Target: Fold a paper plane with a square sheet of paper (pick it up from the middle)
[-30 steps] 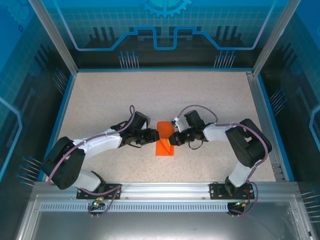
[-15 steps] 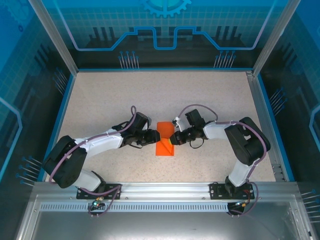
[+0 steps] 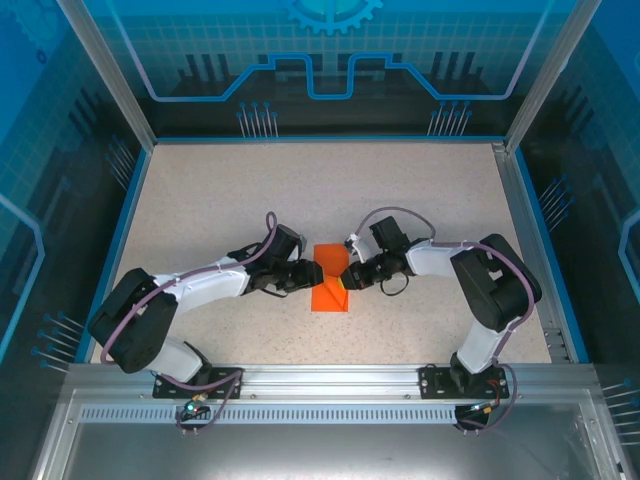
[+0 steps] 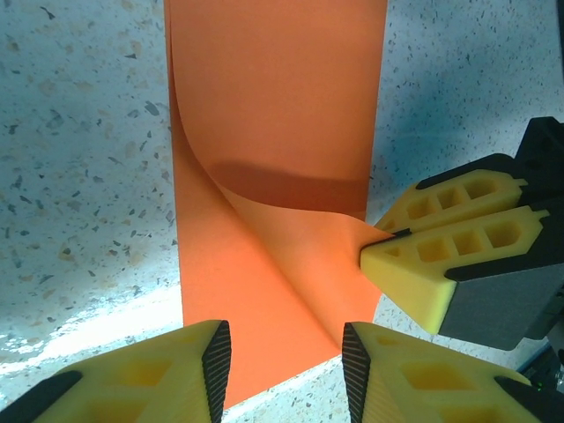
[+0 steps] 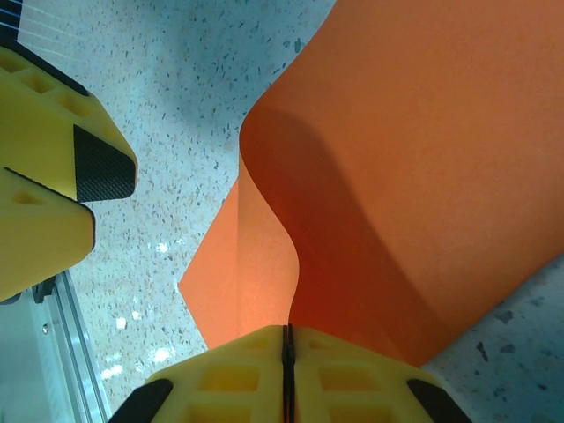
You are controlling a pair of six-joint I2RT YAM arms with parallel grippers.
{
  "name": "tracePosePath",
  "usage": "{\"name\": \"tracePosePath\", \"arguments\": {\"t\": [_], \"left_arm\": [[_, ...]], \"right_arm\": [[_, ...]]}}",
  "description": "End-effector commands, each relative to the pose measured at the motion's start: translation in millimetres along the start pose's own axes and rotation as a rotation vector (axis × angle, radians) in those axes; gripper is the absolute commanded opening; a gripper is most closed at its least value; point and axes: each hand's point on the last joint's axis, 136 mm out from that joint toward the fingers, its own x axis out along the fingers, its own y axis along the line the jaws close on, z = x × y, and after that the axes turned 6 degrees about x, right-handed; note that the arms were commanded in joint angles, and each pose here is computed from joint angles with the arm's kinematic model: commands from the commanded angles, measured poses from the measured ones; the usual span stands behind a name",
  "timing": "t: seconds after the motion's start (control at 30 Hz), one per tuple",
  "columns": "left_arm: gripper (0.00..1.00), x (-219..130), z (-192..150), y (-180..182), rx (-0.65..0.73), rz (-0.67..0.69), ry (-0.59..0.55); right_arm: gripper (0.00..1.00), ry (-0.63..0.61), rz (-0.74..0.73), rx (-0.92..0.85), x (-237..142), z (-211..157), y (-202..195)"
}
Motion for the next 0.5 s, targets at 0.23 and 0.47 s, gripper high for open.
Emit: {"name": "tracePosePath", "arguments": {"t": [0.23,0.47], "left_arm": [[0.41,0.3,2.4,-11.5,0.015,-0.025,0.006],[0.41,-1.1,3.0,-11.6,0.016,-0.022,0.001]], "right_arm": [[0.10,0.012,-0.014,-0.014,-4.8,5.6,-1.3],[0.11,0.022,-0.019,-0.015,-3.4,6.4,-2.4]]}}
